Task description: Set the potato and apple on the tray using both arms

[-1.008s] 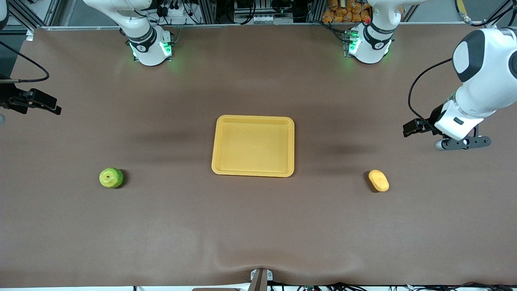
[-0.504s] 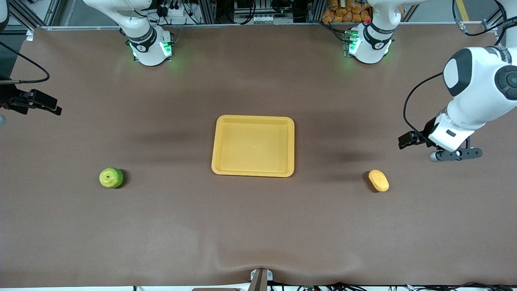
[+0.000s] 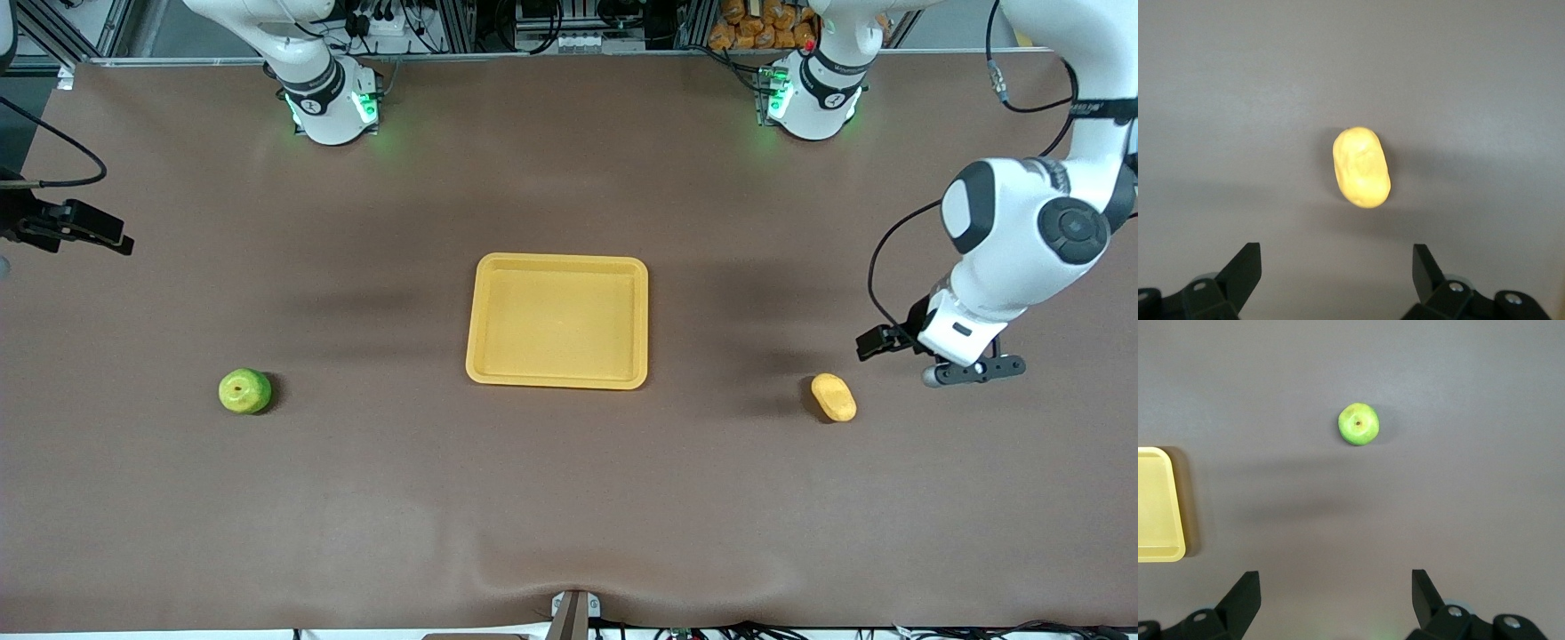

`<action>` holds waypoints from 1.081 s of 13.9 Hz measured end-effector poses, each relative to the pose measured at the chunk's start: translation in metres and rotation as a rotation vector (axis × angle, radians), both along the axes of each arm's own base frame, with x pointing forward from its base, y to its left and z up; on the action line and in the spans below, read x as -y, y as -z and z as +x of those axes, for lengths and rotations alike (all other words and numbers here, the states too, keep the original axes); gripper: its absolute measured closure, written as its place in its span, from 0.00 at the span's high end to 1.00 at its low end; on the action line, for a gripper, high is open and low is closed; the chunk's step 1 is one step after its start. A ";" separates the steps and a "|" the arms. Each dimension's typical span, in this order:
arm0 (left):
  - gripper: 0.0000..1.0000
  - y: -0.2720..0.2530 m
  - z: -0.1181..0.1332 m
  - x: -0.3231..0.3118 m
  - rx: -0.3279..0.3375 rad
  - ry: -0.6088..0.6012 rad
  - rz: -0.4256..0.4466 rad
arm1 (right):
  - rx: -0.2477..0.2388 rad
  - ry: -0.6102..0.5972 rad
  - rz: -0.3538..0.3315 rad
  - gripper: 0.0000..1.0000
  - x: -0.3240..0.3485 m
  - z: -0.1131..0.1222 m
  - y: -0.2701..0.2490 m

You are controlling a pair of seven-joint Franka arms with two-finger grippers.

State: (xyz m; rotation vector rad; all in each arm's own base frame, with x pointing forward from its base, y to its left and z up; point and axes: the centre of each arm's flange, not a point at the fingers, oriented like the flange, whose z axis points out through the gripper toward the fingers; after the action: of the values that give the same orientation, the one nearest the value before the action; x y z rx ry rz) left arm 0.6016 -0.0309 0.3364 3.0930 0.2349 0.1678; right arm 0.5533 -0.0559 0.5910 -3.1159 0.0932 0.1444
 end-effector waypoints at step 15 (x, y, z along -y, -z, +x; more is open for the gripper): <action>1.00 0.087 0.014 -0.004 0.029 -0.035 -0.032 | -0.052 -0.062 -0.002 1.00 0.002 0.088 0.185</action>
State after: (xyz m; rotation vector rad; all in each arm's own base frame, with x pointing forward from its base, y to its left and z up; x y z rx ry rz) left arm 0.6158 -0.0269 0.2499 3.0539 0.2875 0.2084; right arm 0.6411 -0.0584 0.4058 -3.1192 -0.0022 0.2259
